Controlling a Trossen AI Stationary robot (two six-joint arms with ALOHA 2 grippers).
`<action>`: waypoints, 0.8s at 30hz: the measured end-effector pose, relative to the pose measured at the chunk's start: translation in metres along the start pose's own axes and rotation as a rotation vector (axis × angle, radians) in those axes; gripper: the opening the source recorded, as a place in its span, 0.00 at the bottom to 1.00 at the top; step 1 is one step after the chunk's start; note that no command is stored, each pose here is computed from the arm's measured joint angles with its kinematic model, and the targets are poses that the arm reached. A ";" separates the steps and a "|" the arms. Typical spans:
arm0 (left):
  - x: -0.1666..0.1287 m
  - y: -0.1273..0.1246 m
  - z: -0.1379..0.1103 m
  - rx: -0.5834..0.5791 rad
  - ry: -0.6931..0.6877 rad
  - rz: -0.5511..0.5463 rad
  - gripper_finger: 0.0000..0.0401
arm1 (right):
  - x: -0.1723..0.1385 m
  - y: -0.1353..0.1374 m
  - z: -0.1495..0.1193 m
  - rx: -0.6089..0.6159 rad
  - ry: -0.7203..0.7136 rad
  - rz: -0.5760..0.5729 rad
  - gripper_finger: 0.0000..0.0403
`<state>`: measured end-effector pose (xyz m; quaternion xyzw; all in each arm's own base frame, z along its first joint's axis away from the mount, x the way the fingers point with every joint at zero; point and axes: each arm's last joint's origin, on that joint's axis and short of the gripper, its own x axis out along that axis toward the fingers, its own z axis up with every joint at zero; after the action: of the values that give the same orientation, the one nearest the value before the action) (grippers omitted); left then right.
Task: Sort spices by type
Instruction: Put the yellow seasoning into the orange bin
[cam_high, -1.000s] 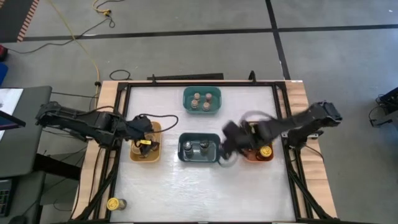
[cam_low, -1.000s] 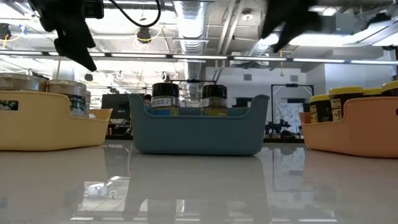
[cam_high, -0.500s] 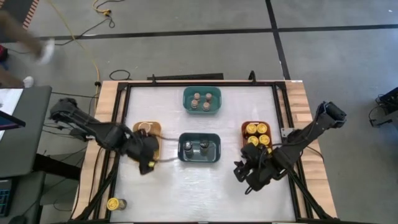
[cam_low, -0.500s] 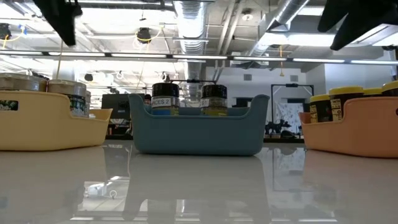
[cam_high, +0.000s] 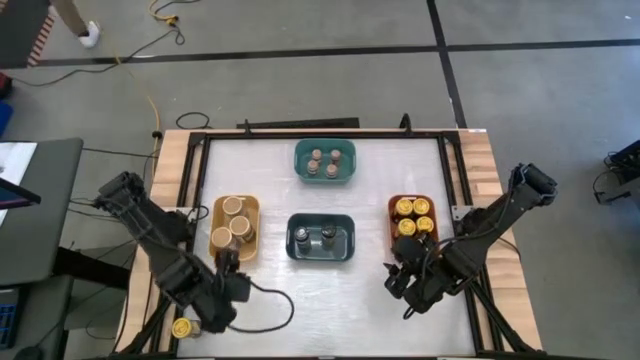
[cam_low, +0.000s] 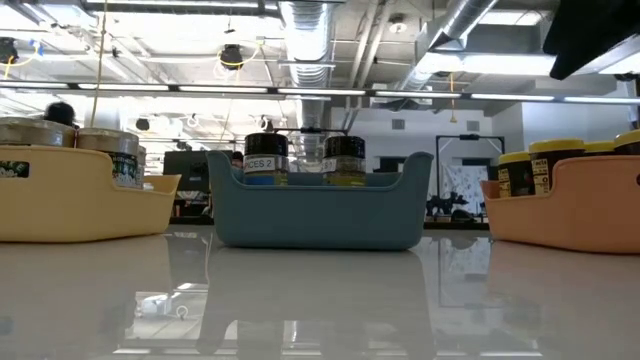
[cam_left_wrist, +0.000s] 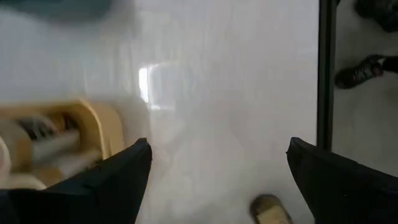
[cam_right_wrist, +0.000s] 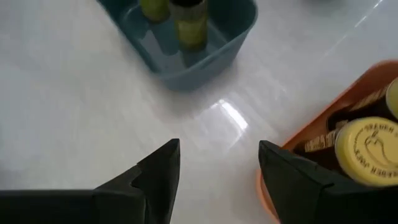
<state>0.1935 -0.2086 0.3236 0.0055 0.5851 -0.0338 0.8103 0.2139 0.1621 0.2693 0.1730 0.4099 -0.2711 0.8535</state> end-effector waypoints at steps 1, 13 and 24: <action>0.000 -0.003 -0.003 -0.031 0.005 0.004 0.89 | 0.001 0.000 0.001 0.001 -0.008 -0.004 0.61; -0.002 -0.016 -0.020 -0.284 0.058 0.001 0.89 | 0.011 -0.006 0.016 -0.012 -0.020 -0.049 0.61; -0.007 -0.028 -0.040 -0.339 0.178 -0.026 0.89 | 0.018 -0.010 0.026 0.009 -0.027 -0.075 0.61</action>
<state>0.1521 -0.2344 0.3183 -0.1356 0.6520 0.0553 0.7440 0.2331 0.1345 0.2701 0.1574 0.4032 -0.3071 0.8476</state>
